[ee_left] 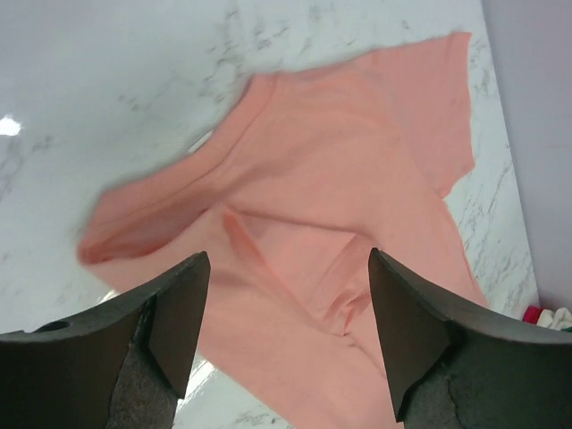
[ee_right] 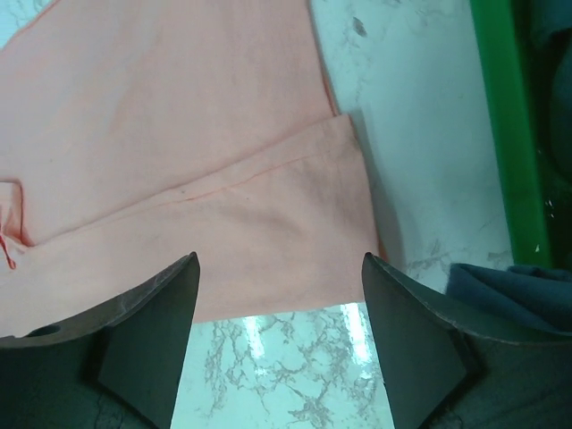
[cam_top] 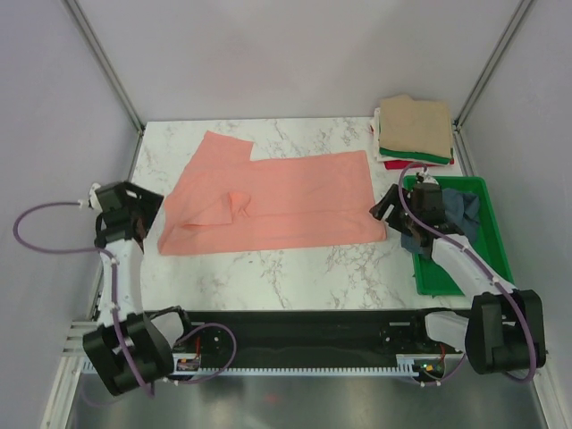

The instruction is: Fold and stack the t-shirts

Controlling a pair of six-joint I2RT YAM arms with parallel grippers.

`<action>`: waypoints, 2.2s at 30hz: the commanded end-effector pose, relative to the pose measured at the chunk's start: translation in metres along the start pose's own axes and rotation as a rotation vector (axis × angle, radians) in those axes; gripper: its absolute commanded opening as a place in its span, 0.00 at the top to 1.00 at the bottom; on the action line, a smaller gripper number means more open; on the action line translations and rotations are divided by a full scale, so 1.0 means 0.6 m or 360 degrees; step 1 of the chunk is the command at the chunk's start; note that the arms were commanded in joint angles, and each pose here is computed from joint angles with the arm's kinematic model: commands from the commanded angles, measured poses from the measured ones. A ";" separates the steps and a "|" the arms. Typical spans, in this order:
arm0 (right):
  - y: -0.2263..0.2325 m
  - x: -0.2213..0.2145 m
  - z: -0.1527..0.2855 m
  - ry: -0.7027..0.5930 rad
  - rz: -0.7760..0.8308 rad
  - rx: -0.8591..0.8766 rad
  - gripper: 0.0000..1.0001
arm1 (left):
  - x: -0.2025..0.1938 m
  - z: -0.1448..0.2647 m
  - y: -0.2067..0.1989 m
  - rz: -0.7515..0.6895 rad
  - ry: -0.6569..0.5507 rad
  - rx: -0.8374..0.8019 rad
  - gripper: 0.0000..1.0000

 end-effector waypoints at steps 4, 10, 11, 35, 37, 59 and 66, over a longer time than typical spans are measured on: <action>0.060 0.031 0.020 -0.0103 0.0219 0.0110 0.18 | 0.059 -0.089 -0.170 -0.0363 0.0027 -0.0182 0.19; 0.085 -0.003 0.015 0.0005 0.0306 0.0325 0.18 | 0.033 -0.283 -0.344 -0.0770 0.0156 -0.0235 0.20; 0.088 -0.007 0.017 0.0023 0.0331 0.0360 0.17 | 0.029 -0.305 -0.362 -0.0821 0.0194 -0.0270 0.20; 0.088 -0.075 0.053 0.0158 0.0443 0.0551 0.16 | -0.071 -0.576 -0.397 -0.0787 0.0360 -0.0753 0.13; 0.087 -0.074 0.054 0.0157 0.0449 0.0539 0.16 | -0.086 -0.582 -0.391 -0.0722 0.0436 -0.0774 0.17; 0.111 -0.042 0.054 0.0091 0.0383 0.0502 0.15 | -0.041 -0.487 -0.423 -0.0622 0.0464 -0.0855 0.98; 0.183 0.044 0.030 -0.0027 0.0362 0.0460 0.15 | 0.000 -0.314 -0.426 -0.0628 0.0481 -0.0896 0.98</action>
Point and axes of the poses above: each gripper's point midway between its finger pads, its own z axis back along the fingers, its own y axis along the line the jaws close on, x = y × z, the point moved 8 cm from there along z, back along the fingers, and after that the axes turned 1 degree about -z, right-handed, at the moved point
